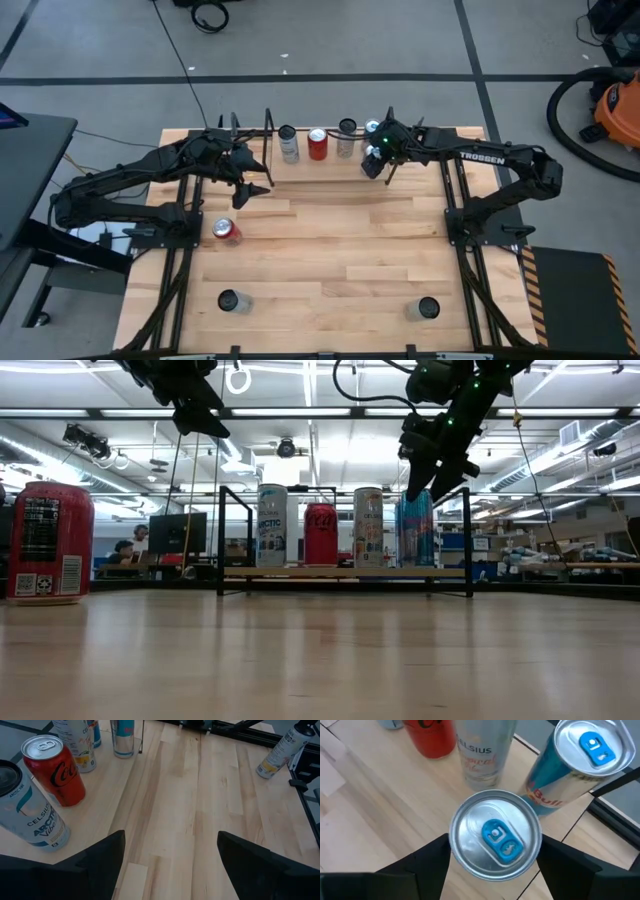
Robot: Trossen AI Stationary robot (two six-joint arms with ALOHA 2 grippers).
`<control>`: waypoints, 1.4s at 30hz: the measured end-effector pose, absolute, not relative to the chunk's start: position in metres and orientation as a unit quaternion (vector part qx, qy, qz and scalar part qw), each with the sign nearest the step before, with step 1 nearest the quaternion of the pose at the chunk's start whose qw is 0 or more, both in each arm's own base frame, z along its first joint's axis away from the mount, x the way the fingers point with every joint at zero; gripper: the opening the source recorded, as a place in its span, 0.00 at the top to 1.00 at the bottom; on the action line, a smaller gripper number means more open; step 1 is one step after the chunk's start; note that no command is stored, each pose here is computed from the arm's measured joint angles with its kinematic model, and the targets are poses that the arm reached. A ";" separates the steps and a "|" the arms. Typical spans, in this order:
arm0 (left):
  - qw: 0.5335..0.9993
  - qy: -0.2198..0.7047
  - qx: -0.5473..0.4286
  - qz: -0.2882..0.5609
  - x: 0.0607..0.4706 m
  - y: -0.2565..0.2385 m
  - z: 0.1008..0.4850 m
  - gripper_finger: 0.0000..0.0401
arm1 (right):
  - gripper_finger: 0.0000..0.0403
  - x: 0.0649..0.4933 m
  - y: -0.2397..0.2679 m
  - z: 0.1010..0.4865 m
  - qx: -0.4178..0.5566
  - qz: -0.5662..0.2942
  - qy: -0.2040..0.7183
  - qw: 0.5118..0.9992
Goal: Place canned beverage on shelf
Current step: Put the blue soda can aligned with the other blue soda can on the shelf, then put the white-yellow soda can aligned with the other white-yellow soda can on the shelf
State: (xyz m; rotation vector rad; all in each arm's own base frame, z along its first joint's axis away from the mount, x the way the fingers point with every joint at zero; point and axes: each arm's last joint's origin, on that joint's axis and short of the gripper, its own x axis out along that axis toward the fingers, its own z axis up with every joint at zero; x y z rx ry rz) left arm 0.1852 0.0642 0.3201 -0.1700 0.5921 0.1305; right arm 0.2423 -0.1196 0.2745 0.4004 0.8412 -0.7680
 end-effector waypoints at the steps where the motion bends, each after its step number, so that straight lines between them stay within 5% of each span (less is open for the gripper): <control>1: 0.951 0.291 -0.084 0.064 0.185 0.064 0.320 0.21 | 0.28 0.242 -0.120 0.275 0.188 -0.361 0.396 0.823; 18: 0.951 0.291 -0.084 0.064 0.185 0.064 0.320 0.21 | 0.29 0.236 -0.123 0.278 0.180 -0.368 0.407 0.817; 29: 0.951 0.291 -0.084 0.064 0.185 0.064 0.320 0.21 | 0.29 0.239 -0.125 0.318 0.141 -0.366 0.383 0.836; 42: 0.951 0.292 -0.084 0.064 0.185 0.064 0.320 0.21 | 0.29 0.216 -0.088 0.364 0.152 -0.309 0.489 0.802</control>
